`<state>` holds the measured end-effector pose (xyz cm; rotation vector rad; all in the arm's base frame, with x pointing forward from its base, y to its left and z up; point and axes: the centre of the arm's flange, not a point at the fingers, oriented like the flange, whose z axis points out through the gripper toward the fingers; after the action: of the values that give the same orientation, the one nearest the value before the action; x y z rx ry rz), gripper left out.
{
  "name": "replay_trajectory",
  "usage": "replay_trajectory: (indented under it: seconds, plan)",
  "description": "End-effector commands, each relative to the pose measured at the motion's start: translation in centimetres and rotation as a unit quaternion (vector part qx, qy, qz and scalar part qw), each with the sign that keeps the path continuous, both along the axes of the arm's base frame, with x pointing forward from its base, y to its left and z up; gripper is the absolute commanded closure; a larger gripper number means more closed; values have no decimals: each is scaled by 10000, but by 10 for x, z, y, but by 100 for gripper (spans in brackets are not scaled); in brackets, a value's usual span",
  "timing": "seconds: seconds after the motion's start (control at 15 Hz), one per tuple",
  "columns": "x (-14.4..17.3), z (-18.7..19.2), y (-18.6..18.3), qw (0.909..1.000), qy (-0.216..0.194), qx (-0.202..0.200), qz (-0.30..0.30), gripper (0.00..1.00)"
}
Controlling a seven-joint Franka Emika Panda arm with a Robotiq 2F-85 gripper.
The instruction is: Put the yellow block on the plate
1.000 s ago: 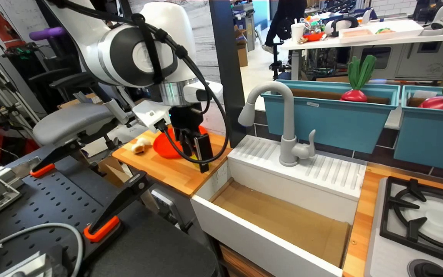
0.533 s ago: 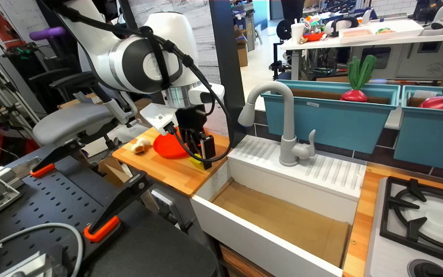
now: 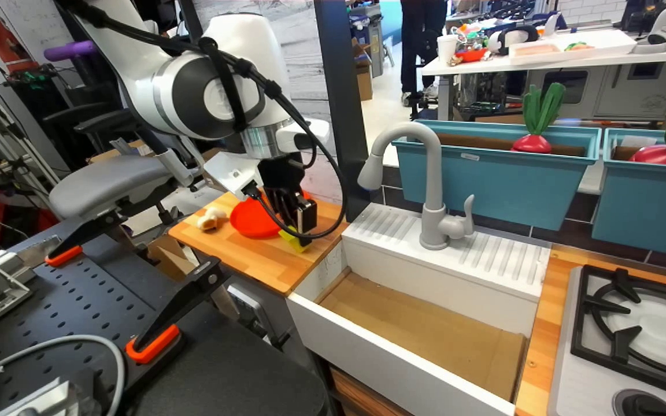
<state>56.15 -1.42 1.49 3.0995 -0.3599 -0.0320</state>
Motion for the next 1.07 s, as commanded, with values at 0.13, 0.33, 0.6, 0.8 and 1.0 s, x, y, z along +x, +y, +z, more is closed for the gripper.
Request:
replay_trajectory:
  seconds: [0.13, 0.33, 0.6, 0.8, 1.0]
  plan:
    - [-34, 86, 44, 9972, -586, 325, 340, 80]
    - [-25, 106, 72, 9950, -772, 409, 492, 80]
    - [-3, 100, 100, 9930, -842, 535, 628, 80]
    - [8, 79, 109, 9925, -831, 587, 682, 80]
    - [20, 51, 111, 9936, -725, 606, 616, 80]
